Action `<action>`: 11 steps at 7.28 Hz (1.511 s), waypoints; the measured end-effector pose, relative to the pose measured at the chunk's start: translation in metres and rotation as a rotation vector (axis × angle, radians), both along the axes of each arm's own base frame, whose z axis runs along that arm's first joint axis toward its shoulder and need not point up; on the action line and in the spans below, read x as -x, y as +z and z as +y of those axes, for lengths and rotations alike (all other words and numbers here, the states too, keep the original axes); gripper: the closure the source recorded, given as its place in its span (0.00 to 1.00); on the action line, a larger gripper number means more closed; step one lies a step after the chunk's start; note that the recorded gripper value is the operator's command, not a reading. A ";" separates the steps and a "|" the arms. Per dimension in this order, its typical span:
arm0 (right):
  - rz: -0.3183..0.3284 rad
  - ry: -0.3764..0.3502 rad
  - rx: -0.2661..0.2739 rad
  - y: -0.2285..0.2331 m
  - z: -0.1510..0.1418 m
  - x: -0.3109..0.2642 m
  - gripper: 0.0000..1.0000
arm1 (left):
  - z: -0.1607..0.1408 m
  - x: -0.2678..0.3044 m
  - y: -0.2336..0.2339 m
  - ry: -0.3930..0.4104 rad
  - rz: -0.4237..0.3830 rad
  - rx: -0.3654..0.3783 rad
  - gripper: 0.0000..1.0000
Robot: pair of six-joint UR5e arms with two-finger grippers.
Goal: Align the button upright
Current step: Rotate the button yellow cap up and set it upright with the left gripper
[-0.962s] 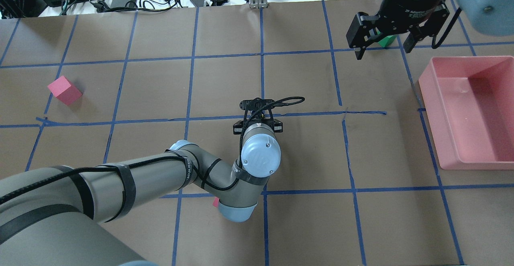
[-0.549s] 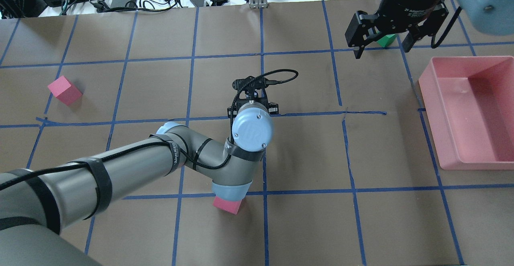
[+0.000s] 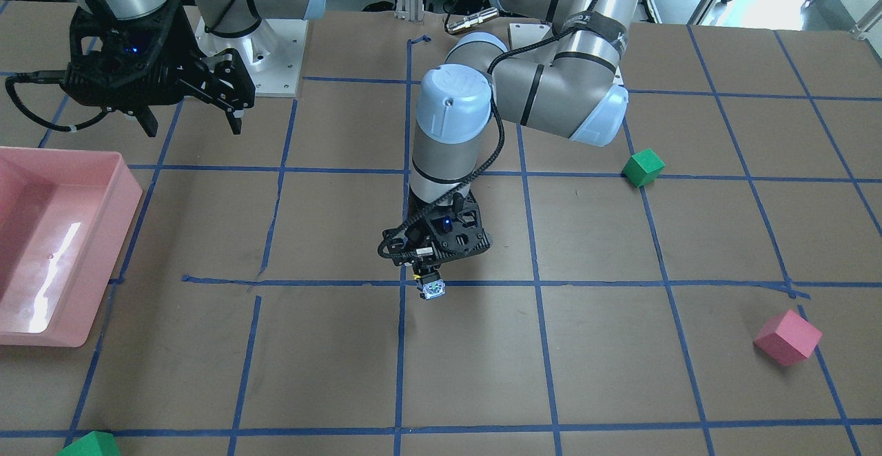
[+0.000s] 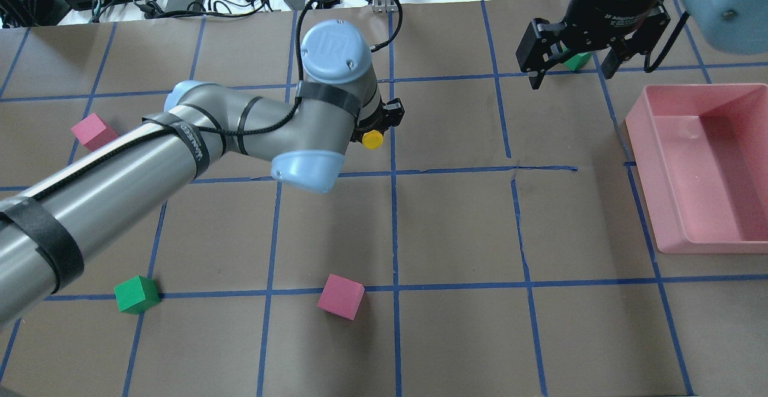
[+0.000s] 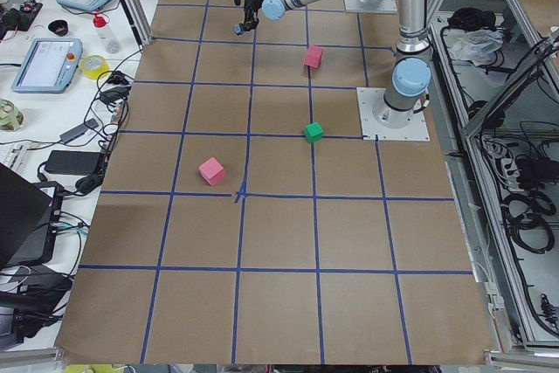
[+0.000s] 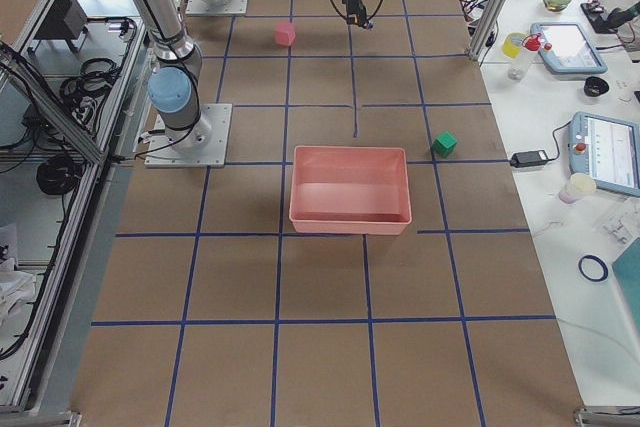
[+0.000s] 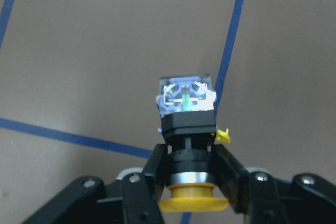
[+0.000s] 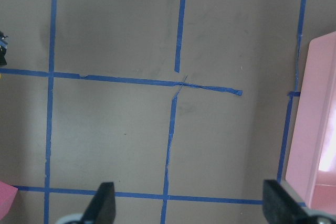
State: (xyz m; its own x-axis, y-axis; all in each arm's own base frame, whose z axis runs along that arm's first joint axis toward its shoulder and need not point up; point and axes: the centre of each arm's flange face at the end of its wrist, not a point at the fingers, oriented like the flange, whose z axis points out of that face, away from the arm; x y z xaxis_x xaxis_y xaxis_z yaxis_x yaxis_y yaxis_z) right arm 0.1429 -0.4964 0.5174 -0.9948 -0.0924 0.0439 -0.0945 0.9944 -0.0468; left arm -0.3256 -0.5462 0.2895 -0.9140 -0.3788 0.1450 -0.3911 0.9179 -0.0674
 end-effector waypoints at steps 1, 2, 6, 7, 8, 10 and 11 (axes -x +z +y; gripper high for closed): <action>0.004 -0.002 -0.001 0.000 0.000 0.001 0.00 | -0.012 -0.009 0.002 0.120 0.079 -0.120 1.00; 0.006 -0.004 -0.004 -0.001 0.000 0.001 0.00 | -0.024 -0.017 -0.004 0.247 0.164 -0.217 1.00; 0.004 -0.001 -0.008 -0.003 0.001 0.000 0.00 | -0.051 -0.036 -0.070 0.505 0.378 -0.504 1.00; 0.005 -0.002 -0.007 -0.003 0.001 0.000 0.00 | -0.053 -0.038 -0.087 0.507 0.397 -0.540 1.00; 0.007 -0.005 -0.007 -0.003 0.001 0.000 0.00 | -0.054 -0.039 -0.097 0.500 0.412 -0.561 0.89; 0.008 -0.009 -0.011 -0.005 0.001 0.001 0.00 | -0.057 -0.042 -0.106 0.501 0.428 -0.576 0.00; 0.008 -0.008 -0.011 -0.005 0.001 0.001 0.00 | -0.058 -0.044 -0.104 0.501 0.428 -0.571 0.00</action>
